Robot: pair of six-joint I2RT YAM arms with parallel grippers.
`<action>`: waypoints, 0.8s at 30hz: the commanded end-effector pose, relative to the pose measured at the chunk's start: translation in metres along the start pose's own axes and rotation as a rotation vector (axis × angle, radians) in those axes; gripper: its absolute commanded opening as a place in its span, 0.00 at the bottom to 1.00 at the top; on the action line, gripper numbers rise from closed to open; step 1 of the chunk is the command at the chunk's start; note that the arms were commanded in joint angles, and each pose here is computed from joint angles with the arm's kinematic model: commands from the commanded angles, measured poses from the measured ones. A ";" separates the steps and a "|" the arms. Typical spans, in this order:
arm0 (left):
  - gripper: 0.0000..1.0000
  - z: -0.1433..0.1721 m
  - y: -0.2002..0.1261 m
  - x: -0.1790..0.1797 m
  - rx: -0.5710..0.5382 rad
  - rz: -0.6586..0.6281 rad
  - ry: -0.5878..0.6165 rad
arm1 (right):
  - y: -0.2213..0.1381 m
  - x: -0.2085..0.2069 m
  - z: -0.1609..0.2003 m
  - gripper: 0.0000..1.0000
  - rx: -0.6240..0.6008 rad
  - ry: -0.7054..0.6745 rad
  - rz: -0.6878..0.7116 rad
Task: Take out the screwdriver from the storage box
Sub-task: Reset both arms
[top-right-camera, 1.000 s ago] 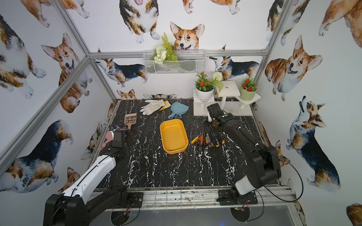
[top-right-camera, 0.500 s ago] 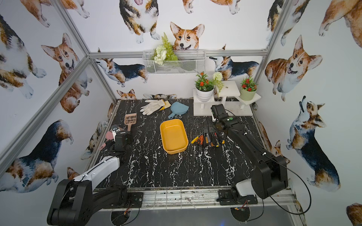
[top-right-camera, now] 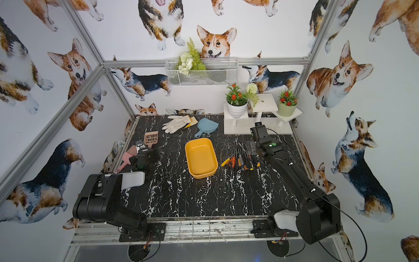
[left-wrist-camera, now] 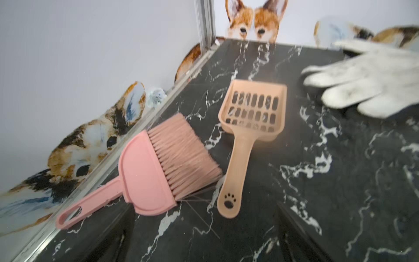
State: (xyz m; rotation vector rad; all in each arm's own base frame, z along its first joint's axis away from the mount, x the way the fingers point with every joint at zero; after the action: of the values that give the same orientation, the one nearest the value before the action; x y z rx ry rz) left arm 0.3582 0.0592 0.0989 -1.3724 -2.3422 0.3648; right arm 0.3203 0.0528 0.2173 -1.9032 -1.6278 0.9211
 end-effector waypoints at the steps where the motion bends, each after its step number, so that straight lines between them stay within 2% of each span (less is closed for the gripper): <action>1: 1.00 -0.018 -0.002 -0.008 -0.082 0.078 -0.035 | -0.001 -0.012 -0.008 1.00 -0.053 -0.004 0.053; 7: 1.00 -0.012 -0.015 -0.010 -0.163 0.153 -0.048 | -0.008 -0.017 -0.011 1.00 -0.139 0.010 0.044; 9: 1.00 -0.005 -0.012 -0.015 -0.160 0.175 -0.041 | -0.011 -0.017 -0.012 1.00 -0.178 0.028 0.033; 10: 1.00 -0.007 -0.009 -0.015 -0.197 0.161 -0.026 | -0.011 -0.018 -0.011 1.00 -0.197 0.033 0.033; 11: 1.00 -0.003 -0.010 -0.017 -0.149 0.176 -0.029 | -0.010 -0.018 -0.010 1.00 -0.210 0.041 0.037; 13: 1.00 -0.006 -0.009 -0.014 -0.181 0.169 -0.033 | -0.013 -0.023 -0.010 1.00 -0.259 0.067 0.049; 14: 1.00 -0.004 -0.009 -0.016 -0.156 0.174 -0.033 | -0.011 -0.023 -0.008 1.00 -0.282 0.073 0.047; 19: 1.00 -0.005 -0.009 -0.016 -0.169 0.175 -0.034 | -0.010 -0.017 -0.006 0.99 -0.417 0.093 -0.009; 24: 1.00 -0.005 -0.009 -0.016 -0.163 0.176 -0.037 | -0.004 -0.016 -0.002 0.99 -0.509 0.073 -0.007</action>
State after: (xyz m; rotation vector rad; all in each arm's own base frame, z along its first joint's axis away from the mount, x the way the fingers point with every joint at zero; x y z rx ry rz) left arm 0.3574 0.0416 0.0966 -1.6456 -2.3155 0.2843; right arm 0.3057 0.0337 0.2027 -2.1434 -1.8531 0.6017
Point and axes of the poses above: each gripper's point midway between its finger pads, its own y axis out along the fingers, its own x axis along the line the jaws close on, z = x × y, the point moved 3 cm from there along -y, back along the fingers, and after that the axes turned 5 degrees about y, right-handed, at the moved point
